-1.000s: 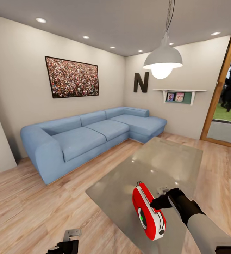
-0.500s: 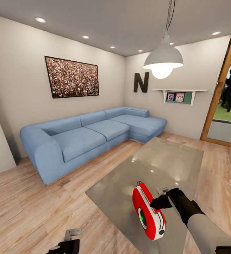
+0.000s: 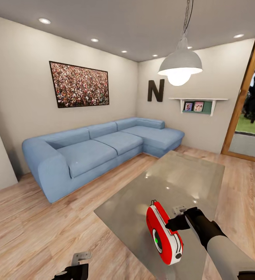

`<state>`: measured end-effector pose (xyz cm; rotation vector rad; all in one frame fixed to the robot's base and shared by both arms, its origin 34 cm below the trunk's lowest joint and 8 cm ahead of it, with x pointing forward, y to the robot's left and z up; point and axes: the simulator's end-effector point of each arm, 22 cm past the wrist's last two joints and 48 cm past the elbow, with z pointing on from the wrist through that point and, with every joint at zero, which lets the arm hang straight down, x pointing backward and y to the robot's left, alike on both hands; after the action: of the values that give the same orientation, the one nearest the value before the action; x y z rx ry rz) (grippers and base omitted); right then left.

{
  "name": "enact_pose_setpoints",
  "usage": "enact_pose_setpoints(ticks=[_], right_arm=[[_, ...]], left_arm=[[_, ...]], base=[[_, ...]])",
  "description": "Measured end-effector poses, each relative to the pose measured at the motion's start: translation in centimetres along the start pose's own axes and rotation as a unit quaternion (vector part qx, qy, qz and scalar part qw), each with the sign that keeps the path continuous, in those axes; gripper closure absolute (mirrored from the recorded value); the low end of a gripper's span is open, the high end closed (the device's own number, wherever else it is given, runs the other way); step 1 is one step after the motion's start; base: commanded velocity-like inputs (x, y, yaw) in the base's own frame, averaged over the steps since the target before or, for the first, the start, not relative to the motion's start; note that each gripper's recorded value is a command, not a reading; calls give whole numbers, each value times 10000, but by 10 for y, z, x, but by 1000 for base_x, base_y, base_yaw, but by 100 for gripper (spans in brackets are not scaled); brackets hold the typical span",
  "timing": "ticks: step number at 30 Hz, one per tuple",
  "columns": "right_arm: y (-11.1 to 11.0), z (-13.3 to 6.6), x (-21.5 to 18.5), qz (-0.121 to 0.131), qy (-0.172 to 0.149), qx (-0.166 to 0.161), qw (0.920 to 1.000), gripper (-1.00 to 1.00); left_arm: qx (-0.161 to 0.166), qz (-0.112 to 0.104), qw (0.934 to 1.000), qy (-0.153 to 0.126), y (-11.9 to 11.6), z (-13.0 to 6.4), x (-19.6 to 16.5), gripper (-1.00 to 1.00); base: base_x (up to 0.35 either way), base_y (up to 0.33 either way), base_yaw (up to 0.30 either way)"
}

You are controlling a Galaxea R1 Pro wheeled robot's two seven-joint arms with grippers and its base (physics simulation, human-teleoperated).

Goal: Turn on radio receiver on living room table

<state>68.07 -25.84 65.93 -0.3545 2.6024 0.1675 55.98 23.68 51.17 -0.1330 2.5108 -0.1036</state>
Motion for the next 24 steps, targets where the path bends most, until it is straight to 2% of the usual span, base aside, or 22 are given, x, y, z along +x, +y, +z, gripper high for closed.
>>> enact_pose_setpoints(ticks=[4,24], right_arm=[[0,6,4,-1,0,-5,10000,100],[0,12,8,-3,-11,-2,10000,100]], left_arm=[[1,1,10000,0,1,6,5,100],[5,2,10000,-2,1,11,10,100]], base=[[0,0,0],[0,0,0]])
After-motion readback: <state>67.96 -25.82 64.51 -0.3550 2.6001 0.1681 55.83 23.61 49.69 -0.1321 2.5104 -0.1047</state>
